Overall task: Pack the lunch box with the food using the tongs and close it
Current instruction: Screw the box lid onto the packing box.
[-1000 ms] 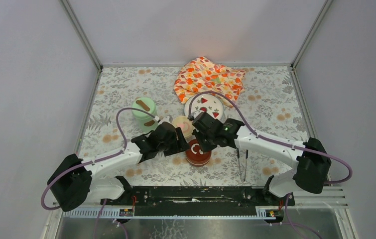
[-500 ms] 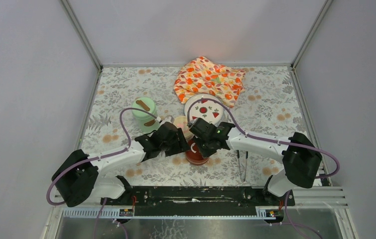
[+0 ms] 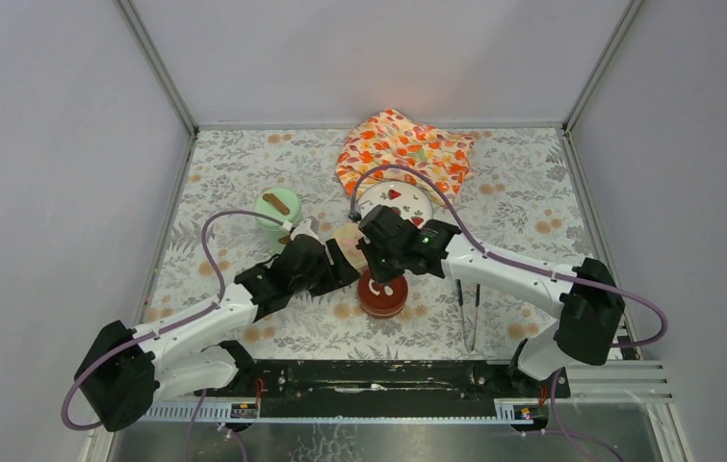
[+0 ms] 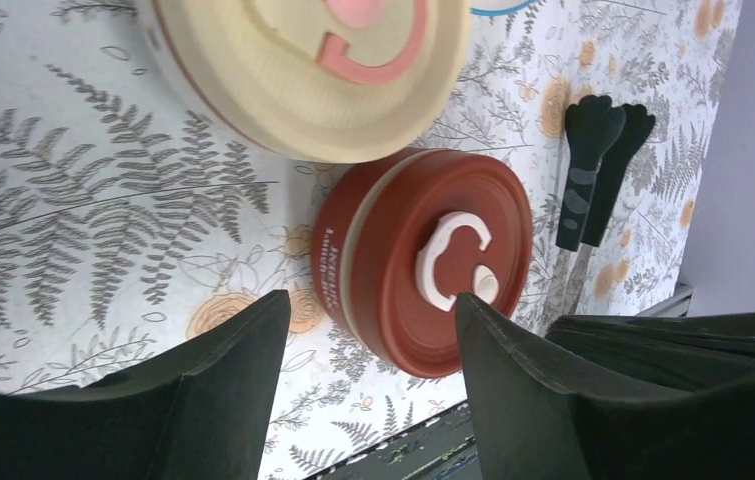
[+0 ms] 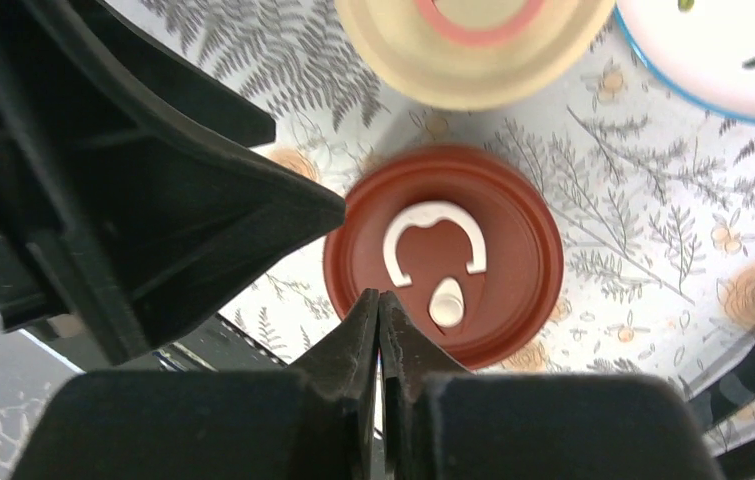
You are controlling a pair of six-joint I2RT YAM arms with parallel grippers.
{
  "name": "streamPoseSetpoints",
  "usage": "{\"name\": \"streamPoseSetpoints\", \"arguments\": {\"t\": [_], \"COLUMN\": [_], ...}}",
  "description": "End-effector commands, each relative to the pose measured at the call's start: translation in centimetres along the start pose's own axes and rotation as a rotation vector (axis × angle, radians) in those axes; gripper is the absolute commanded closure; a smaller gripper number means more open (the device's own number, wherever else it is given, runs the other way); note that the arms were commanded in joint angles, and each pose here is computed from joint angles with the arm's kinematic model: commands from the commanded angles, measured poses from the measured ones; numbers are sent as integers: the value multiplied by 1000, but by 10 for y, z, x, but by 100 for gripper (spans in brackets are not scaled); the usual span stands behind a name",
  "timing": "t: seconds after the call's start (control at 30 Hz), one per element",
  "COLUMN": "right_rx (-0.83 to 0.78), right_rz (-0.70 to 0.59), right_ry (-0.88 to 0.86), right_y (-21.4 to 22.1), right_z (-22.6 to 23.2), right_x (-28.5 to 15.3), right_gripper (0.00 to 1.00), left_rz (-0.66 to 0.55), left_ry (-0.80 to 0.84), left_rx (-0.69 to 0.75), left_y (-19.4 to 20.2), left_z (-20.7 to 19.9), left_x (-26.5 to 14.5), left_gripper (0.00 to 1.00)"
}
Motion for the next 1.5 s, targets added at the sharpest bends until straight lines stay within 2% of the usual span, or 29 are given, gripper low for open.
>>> {"name": "streamPoseSetpoints", "arguments": {"t": [0.0,0.1,0.27,0.37,0.5,0.77,1.0,1.3,1.47], "right_rx": [-23,-16,-17,-14,-14,-11,39,68,66], "right_rz": [-45,-8,160,219,167,-21,20,172,153], "right_ry": [-33,-51,-69,-45,-40,39,129,147,135], "right_y": [-24,-19,20,37,26,-13,8,57,49], "right_z": [10,15,18,14,13,-10,-47,-55,-53], "right_x": [4,22,70,83,70,14,5,50,41], "right_gripper": [93,93,94,95,95,93,92,94,94], "left_rz": [-20,-21,-2,10,21,25,60,87,95], "left_ry": [-25,-39,-46,-55,-54,-29,-21,-53,-66], "left_rx": [-34,-43,-54,-47,-40,-20,14,28,31], "left_y": [-3,-4,-1,1,2,2,13,22,25], "left_z": [16,23,28,28,27,13,2,8,11], "left_x": [-1,0,3,5,6,3,6,19,25], "left_gripper": [31,31,31,31,32,32,32,33,34]}}
Point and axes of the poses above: each gripper's point midway between its finger pads, its own x axis out along the fingers, its own z axis along the line the jaws close on, y = z × x, the point moved 2 cm from there along -x, back along the fingers, and after that the axes turned 12 degrees about -x, right-handed, at the moved point
